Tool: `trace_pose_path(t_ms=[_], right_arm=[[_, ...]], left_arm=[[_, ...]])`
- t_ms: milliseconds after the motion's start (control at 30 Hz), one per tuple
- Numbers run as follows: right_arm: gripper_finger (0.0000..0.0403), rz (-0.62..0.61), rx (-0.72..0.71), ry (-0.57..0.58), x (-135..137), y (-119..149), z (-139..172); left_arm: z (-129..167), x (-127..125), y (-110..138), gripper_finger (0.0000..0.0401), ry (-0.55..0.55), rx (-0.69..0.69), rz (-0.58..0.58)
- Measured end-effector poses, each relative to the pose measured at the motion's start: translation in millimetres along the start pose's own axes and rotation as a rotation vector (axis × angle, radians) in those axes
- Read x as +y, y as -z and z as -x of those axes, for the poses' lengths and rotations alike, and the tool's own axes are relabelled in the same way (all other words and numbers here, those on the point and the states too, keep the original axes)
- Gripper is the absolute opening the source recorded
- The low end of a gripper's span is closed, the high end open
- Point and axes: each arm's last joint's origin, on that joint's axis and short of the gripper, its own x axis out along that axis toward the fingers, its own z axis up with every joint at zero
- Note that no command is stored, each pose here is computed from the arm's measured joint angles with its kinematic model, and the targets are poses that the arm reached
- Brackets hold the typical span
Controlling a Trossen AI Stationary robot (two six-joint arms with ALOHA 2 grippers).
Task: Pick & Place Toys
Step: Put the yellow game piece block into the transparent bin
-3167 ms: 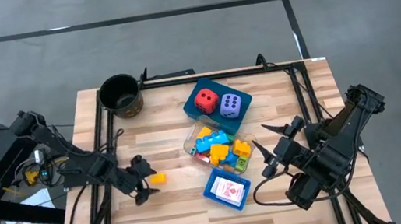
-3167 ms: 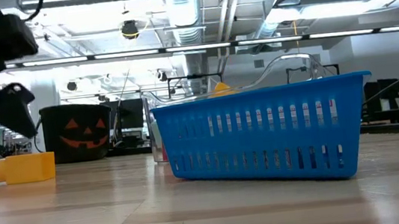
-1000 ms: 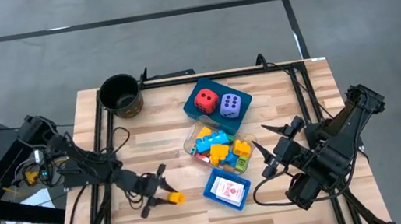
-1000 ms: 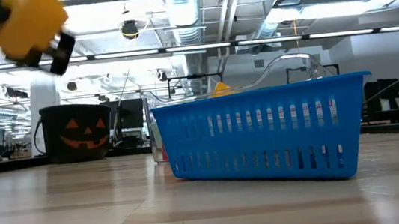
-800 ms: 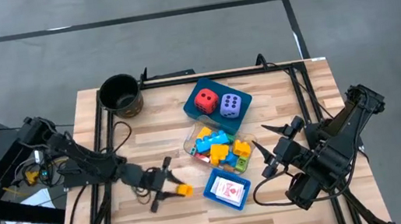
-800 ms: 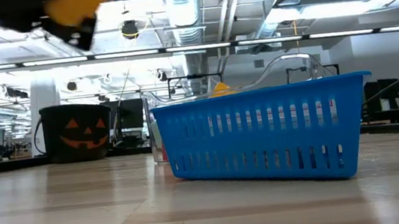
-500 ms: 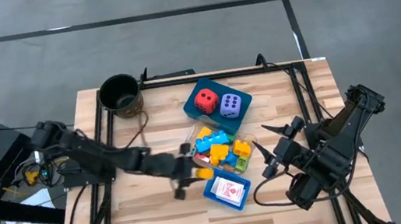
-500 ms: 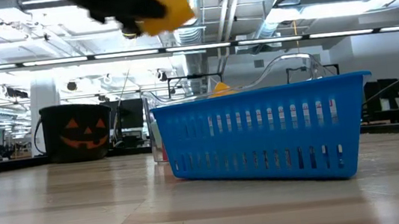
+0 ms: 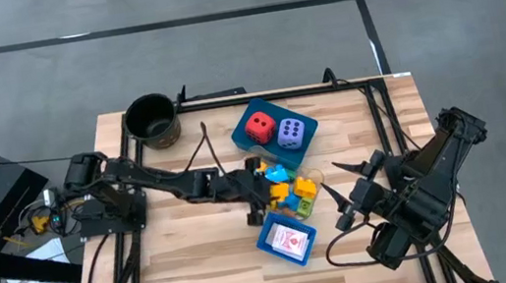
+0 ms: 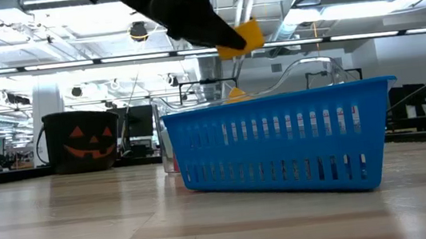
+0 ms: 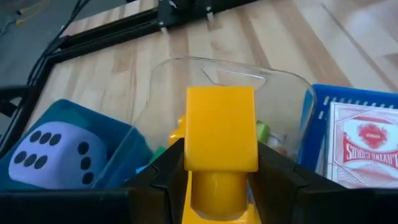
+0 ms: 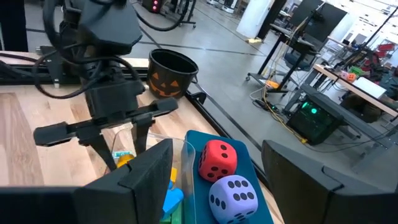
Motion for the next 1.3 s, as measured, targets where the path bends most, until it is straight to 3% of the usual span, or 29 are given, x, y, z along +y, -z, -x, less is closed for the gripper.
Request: trace_pose_path(t_ms=[800, 967, 1167, 1300], right_arm=[[0.0239, 0.008, 0.003, 0.009, -0.6, -0.4, -2.5], [0.0239, 0.006, 0.002, 0.009, -0.6, -0.5, -2.5], [0.0239, 0.006, 0.001, 0.009, -0.5, -0.5, -2.5], [0.0239, 0.010, 0.000, 0.010, -0.6, -0.5, -2.5]], left_arm=[[-0.7, -2.4, -0.3, 0.0134, 0.004, -0.061, 0.027], [-17.1, -4.9, -6.2, 0.0134, -0.025, -0.204, 0.052], [-44.2, 2.6, 8.7, 0.0134, -0.093, -0.211, 0.070], [-52.4, 15.7, 14.7, 0.0134, -0.122, -0.222, 0.165]])
